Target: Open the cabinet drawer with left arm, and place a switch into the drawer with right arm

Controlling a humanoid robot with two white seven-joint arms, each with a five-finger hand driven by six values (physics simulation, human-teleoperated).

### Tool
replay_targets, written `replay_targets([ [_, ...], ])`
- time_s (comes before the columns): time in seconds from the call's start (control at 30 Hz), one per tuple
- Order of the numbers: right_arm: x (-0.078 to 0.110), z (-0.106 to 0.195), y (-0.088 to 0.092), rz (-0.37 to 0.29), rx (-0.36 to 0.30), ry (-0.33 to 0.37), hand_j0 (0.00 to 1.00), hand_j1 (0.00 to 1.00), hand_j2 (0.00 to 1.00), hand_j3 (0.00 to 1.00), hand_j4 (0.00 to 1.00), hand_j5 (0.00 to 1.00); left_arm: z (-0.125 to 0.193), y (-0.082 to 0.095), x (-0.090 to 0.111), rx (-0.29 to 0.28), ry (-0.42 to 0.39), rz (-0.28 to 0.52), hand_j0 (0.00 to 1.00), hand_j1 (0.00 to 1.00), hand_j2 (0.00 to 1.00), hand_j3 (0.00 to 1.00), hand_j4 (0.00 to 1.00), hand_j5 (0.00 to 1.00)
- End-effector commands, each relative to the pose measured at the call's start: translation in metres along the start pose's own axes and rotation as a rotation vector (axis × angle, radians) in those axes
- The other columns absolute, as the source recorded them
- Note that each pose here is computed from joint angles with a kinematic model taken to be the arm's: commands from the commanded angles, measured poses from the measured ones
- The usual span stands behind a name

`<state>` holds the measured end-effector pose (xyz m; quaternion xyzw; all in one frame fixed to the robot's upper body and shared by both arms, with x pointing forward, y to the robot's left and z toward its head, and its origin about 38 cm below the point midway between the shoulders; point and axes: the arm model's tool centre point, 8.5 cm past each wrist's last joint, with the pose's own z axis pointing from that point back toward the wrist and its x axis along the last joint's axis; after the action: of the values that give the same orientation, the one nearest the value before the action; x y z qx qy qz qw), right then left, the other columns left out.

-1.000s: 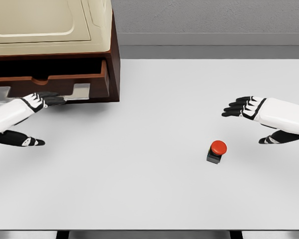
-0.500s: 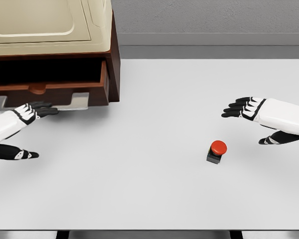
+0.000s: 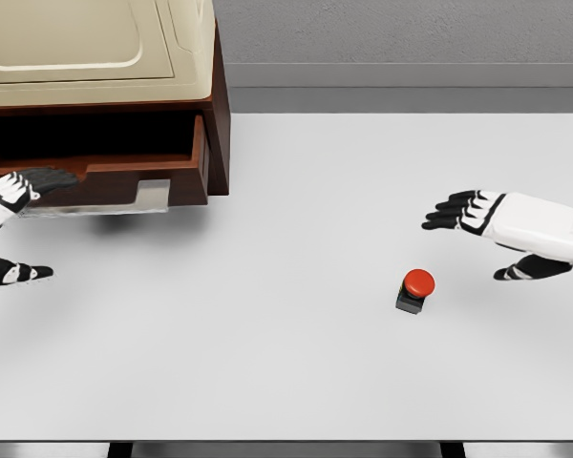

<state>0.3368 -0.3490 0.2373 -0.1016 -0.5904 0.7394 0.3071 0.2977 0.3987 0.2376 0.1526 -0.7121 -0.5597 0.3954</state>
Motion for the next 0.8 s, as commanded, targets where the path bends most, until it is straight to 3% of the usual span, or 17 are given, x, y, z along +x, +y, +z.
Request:
replay_targets([
  [0.0,0.002,-0.004,0.005,-0.013,0.001,-0.009,1.0,1.0,1.0,1.0,1.0,1.0,0.004,0.005,-0.001,0.037,0.009,0.002,1.0,1.0,1.0,1.0,1.0,1.0],
  [0.07,0.005,-0.017,0.01,0.005,-0.01,-0.028,0.97,0.97,0.97,0.97,0.97,0.97,0.005,0.007,-0.001,0.043,0.011,-0.001,1.0,1.0,1.0,1.0,1.0,1.0],
  [0.27,0.01,-0.03,0.022,-0.002,0.039,-0.053,0.96,0.96,0.96,0.96,0.96,0.96,-0.015,0.022,0.004,0.105,-0.04,-0.032,1.0,1.0,1.0,1.0,1.0,1.0],
  [0.4,0.013,-0.039,0.026,-0.003,0.027,-0.068,0.91,0.91,0.91,0.91,0.91,0.91,-0.032,0.007,0.009,0.119,-0.083,0.012,1.0,1.0,1.0,1.0,1.0,1.0],
  [0.47,0.014,-0.04,0.028,-0.007,0.031,-0.072,0.93,0.93,0.93,0.93,0.93,0.93,-0.043,-0.009,0.012,0.078,-0.112,0.045,1.0,1.0,1.0,1.0,1.0,1.0],
  [0.77,0.014,-0.04,0.029,-0.011,0.039,-0.075,1.0,1.0,1.0,1.0,1.0,1.0,-0.047,-0.016,0.015,0.139,-0.127,0.095,1.0,1.0,1.0,1.0,1.0,1.0],
])
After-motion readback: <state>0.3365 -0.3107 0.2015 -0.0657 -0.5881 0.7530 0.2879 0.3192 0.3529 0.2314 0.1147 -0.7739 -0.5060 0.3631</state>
